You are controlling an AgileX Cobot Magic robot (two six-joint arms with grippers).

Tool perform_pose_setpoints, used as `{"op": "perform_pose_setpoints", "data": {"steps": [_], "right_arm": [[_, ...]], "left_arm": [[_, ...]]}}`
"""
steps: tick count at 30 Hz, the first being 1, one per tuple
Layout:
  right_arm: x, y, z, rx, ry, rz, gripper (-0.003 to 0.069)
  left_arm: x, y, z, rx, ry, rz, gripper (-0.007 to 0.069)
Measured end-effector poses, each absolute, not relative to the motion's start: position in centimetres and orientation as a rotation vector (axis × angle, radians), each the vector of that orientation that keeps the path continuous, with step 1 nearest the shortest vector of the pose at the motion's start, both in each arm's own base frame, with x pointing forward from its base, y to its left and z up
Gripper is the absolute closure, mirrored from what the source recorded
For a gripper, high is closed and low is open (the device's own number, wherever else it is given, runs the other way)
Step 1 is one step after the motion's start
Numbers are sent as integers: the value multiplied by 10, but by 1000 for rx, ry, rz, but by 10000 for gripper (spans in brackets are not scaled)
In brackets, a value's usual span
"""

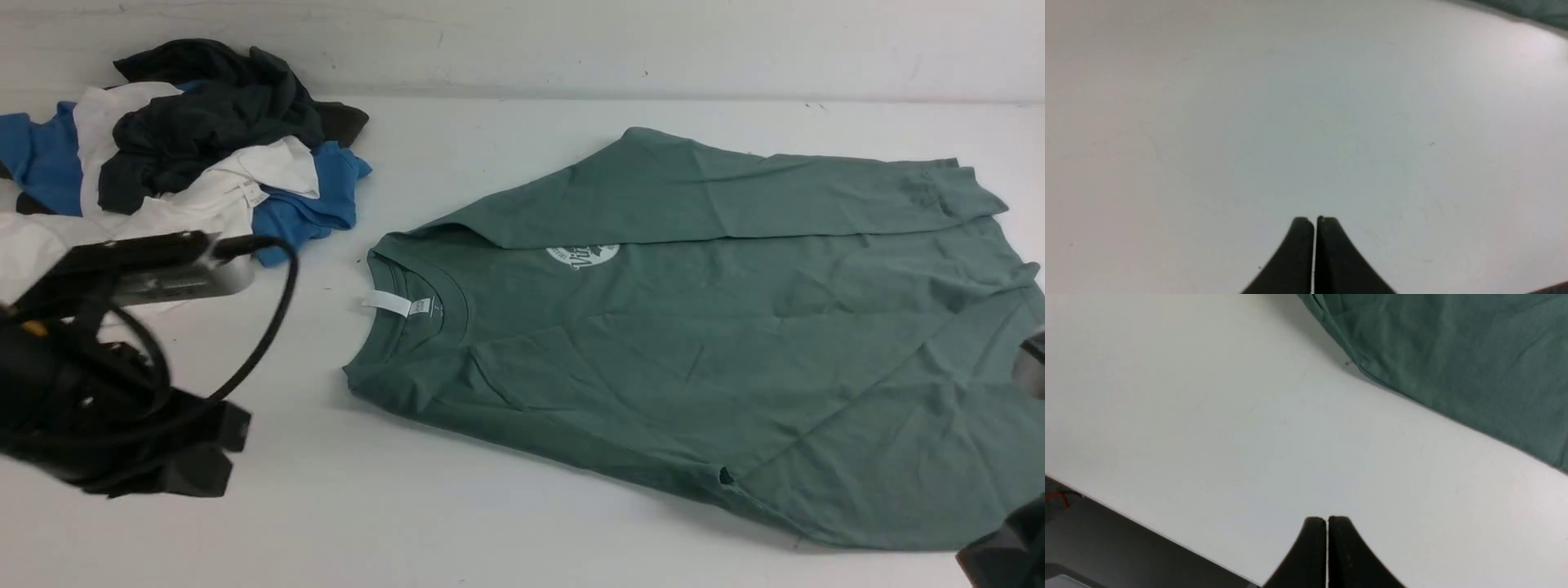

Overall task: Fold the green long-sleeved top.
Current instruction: Hold the cuff with your right arm as far away from the cuff

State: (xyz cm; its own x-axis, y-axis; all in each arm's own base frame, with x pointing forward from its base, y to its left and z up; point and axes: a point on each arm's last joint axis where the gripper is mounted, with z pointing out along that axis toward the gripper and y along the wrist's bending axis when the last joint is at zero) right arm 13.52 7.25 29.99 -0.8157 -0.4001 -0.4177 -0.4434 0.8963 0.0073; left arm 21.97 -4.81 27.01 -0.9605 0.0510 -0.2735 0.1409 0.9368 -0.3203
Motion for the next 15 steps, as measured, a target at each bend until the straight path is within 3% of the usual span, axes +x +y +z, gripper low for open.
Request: {"op": "perform_pose_setpoints", "data": {"steps": [5,10,13,15], "right_arm": [[136,71,300,-619,2645,126,659],[136,71,300,-619,2645,124,659],[136,71,300,-617,2637,123,659],[138,72,301,-615,2620,125,659]], "left_arm": [[260,-86,260,107,2930,-519,629],[285,-95,259,-44,2937,-463,624],[303,-98,253,-135,2940,-443,578],[317,-103,240,-176,2971,-448,504]]}}
